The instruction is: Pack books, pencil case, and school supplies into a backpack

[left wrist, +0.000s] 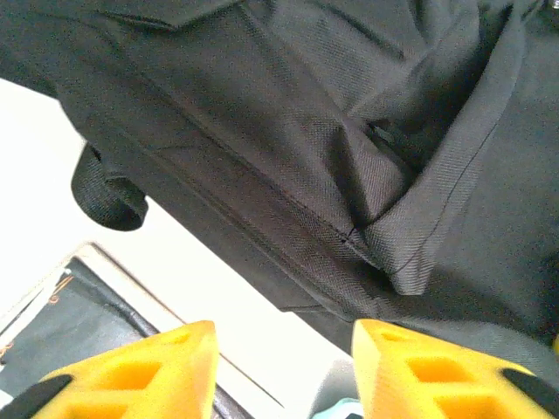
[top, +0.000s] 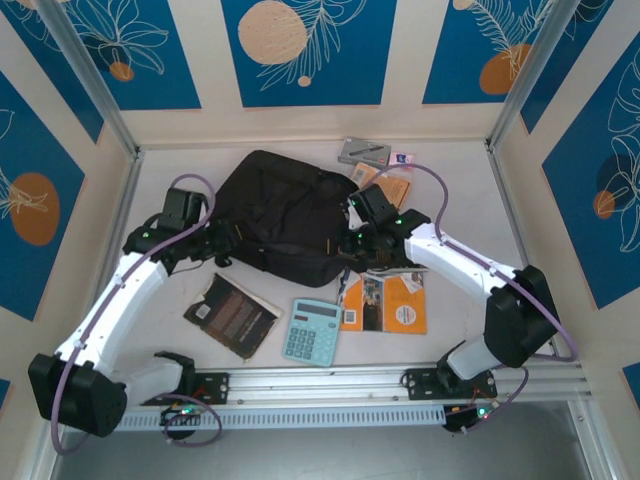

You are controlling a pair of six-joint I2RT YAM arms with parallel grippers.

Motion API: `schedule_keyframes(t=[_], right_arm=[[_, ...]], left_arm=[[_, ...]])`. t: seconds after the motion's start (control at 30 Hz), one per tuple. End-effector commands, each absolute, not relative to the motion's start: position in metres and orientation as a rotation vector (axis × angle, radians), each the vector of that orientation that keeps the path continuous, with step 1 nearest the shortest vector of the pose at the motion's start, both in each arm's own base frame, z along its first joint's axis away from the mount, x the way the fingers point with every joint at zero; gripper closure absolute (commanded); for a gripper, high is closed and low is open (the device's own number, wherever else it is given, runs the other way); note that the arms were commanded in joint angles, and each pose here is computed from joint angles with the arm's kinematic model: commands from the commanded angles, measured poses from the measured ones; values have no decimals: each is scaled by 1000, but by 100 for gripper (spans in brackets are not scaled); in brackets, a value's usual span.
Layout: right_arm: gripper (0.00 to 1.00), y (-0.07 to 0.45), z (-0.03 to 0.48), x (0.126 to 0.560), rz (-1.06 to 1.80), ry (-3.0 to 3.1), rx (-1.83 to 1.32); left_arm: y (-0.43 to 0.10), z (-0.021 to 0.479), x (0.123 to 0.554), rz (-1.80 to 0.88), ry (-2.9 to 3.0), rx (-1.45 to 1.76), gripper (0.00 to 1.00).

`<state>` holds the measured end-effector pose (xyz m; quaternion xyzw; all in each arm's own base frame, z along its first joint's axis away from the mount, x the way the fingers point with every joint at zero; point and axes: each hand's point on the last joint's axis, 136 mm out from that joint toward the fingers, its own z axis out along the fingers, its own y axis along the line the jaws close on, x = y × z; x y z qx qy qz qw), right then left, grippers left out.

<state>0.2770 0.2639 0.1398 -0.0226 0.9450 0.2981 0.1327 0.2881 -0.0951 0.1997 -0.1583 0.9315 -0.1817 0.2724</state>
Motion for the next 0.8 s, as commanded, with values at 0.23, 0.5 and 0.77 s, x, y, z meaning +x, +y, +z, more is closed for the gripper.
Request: schedule_keyframes(t=[0.23, 0.5, 0.77], right_arm=[[46, 259, 145, 286, 823, 2681, -77], [41, 227, 193, 303, 684, 2513, 14], [40, 198, 210, 306, 753, 2432, 97]], left_arm=[[-93, 228, 298, -285, 2482, -245, 39], [-153, 243, 335, 101, 2468, 219, 24], [-181, 203, 385, 316, 2495, 365, 9]])
